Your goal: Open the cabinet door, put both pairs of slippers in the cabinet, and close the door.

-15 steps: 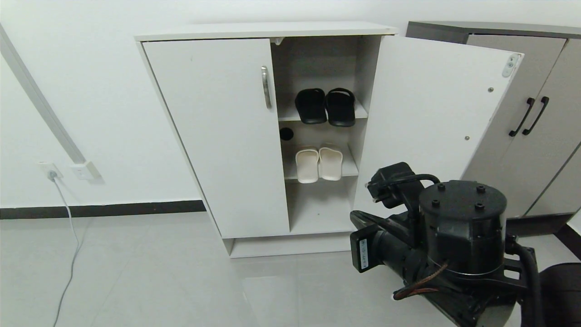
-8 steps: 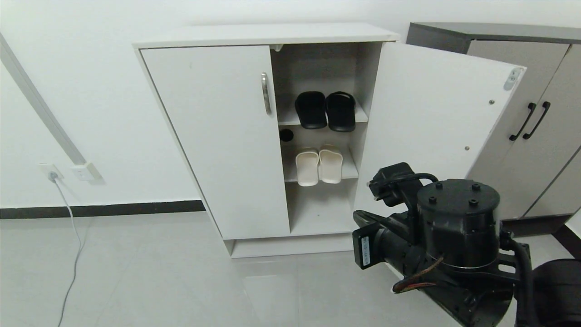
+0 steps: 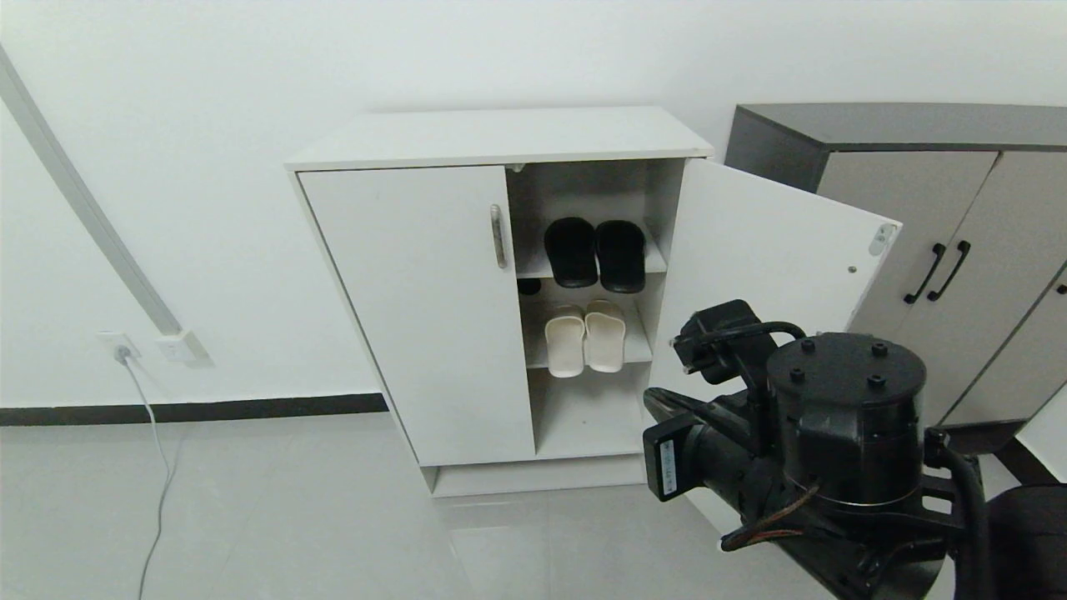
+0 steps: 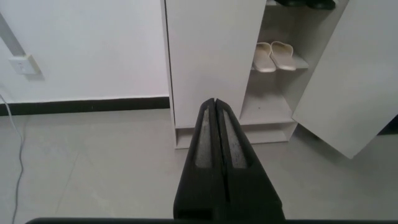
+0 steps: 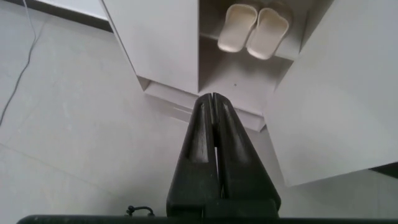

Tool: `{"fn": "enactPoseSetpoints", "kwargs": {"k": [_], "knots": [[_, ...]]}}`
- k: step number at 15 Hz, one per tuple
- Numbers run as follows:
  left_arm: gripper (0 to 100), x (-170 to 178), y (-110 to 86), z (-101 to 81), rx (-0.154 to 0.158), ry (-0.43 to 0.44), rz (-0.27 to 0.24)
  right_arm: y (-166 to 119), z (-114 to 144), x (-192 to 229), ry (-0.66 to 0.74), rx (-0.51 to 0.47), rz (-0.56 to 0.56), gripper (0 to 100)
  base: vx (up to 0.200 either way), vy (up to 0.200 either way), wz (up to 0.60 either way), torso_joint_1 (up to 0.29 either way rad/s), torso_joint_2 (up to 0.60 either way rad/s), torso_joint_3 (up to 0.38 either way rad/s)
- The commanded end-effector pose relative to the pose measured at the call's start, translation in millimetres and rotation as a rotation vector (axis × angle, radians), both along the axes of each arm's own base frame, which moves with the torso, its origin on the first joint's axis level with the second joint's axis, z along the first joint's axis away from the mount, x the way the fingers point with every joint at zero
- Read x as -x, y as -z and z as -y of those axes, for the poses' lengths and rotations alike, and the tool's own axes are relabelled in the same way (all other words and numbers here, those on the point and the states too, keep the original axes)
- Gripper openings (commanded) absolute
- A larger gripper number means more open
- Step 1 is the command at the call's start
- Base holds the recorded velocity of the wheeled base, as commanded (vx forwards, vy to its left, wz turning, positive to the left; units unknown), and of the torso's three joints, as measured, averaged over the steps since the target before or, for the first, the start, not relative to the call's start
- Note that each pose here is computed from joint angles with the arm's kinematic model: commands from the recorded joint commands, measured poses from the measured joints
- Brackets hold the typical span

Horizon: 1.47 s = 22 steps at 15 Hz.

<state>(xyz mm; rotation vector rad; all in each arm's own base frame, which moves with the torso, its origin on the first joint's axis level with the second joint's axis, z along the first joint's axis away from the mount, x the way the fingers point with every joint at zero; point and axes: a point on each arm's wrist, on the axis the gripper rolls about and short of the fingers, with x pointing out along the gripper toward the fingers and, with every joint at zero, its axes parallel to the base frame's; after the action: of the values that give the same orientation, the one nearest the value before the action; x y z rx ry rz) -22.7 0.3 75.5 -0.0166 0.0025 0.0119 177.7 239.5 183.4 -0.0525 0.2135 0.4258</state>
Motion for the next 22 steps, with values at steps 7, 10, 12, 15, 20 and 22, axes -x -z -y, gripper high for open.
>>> {"fn": "enactPoseSetpoints", "kwargs": {"k": [7,10,12,15,20,22], "knots": [[0,0.0,0.1,0.0,0.0,0.0,-0.001,1.7,0.1,0.2,-0.001,0.005,-0.003,0,0.0,0.0,0.0,0.159,-0.47,-0.322],[0,0.0,0.1,0.0,0.0,0.0,-0.001,1.7,0.1,0.2,-0.002,0.004,-0.004,0,0.0,0.0,0.0,0.196,-0.51,-0.32],[0,0.0,0.1,0.0,0.0,0.0,-0.001,2.1,0.2,0.3,-0.002,0.006,-0.005,0,0.0,0.0,0.0,0.212,-0.51,-0.317],[0,0.0,0.1,0.0,0.0,0.0,-0.001,2.5,0.4,0.4,-0.001,0.007,-0.005,0,0.0,0.0,0.0,0.229,-0.55,-0.321],[0,0.0,0.1,0.0,-0.003,0.001,-0.001,2.5,0.4,0.4,-0.002,0.007,-0.006,0,0.0,0.0,0.0,0.253,-0.58,-0.334],[0,0.0,0.1,0.0,-0.003,0.001,-0.001,2.9,0.5,0.5,-0.002,0.01,-0.006,0,0.0,0.0,0.0,0.256,-0.57,-0.32]]}}
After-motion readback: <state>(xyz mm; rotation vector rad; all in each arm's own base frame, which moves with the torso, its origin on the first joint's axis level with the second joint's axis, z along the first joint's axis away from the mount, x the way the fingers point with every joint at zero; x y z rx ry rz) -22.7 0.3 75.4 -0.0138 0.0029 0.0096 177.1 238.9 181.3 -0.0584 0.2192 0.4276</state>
